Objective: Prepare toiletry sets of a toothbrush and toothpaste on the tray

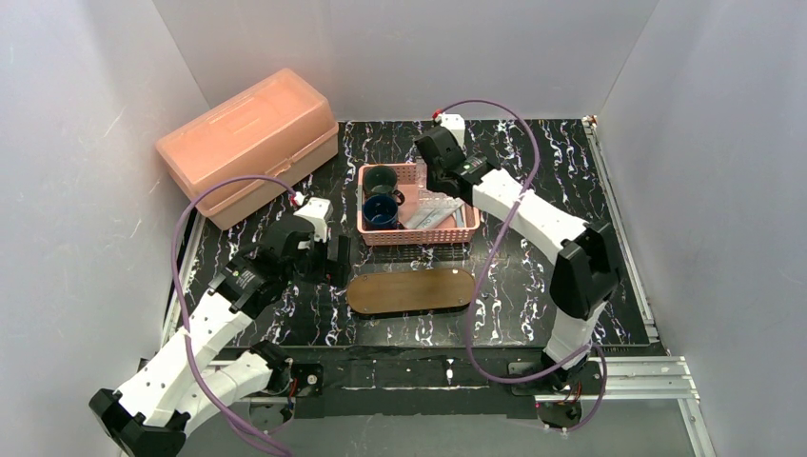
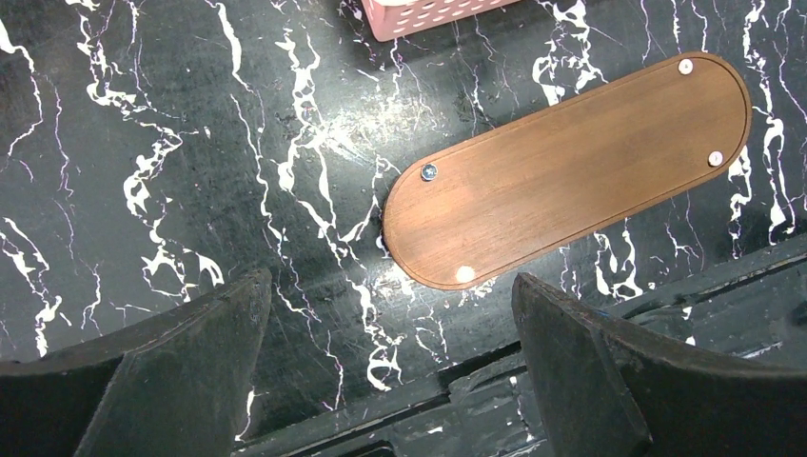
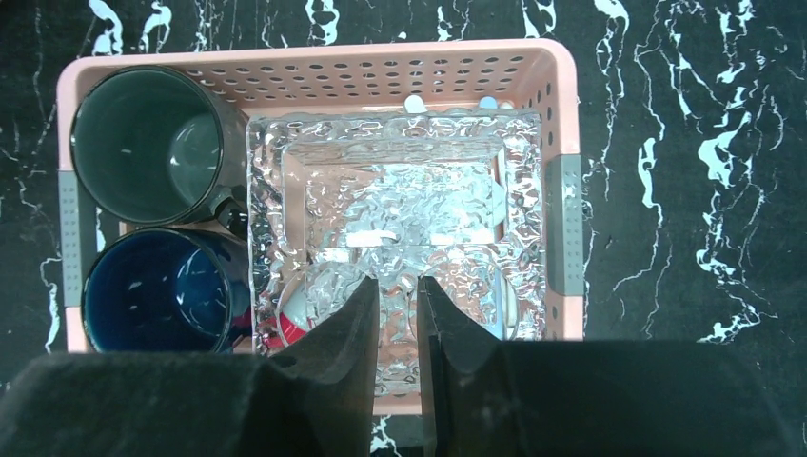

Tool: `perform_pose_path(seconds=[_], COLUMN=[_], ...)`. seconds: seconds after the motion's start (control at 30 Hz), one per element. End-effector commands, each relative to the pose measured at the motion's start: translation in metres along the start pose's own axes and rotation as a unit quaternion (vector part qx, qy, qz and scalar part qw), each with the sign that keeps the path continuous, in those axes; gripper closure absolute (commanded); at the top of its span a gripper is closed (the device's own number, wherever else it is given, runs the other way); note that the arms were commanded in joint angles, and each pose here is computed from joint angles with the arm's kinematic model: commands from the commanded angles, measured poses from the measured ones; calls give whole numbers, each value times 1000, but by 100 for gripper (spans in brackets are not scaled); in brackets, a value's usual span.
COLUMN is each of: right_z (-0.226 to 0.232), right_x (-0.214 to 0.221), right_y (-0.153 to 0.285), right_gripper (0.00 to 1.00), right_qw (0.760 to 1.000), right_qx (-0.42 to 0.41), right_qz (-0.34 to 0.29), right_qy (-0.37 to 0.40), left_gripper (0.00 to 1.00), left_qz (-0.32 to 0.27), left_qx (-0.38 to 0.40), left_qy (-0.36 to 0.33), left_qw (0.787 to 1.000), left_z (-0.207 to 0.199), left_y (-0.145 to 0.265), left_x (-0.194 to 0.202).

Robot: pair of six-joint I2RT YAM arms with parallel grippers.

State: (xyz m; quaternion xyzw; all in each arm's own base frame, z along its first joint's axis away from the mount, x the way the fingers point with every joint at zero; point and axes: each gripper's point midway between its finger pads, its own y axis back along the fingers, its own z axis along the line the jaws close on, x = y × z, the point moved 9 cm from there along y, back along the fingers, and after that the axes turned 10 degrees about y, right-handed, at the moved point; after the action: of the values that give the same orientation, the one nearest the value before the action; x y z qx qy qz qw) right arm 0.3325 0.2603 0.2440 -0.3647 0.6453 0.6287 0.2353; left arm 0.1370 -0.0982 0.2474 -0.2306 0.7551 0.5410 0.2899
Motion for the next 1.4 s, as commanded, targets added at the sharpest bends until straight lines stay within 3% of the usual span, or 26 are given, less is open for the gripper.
perform_pose_path(seconds=[0.0, 0.4, 0.8, 1.37], right_z=[-4, 8, 43, 65], right_x=[-19, 17, 85, 156], right_y=[32, 95, 150, 167], right_gripper=[99, 99, 99, 99], right_qw=[998, 996, 996, 997], right_qx=[-14, -23, -26, -19], right_qz=[-59, -88, -90, -68], right_qy=[-20, -14, -4, -9], left_gripper=[2, 2, 2, 2], left_qz=[-3, -10, -16, -16], left_qx=[-13, -26, -39, -39], left_qy=[-7, -8, -7, -6], left_qw=[1000, 1000, 999, 999], left_z=[2, 5, 8, 8], left_y=[-2, 0, 1, 1], left_x=[0, -1, -1, -1])
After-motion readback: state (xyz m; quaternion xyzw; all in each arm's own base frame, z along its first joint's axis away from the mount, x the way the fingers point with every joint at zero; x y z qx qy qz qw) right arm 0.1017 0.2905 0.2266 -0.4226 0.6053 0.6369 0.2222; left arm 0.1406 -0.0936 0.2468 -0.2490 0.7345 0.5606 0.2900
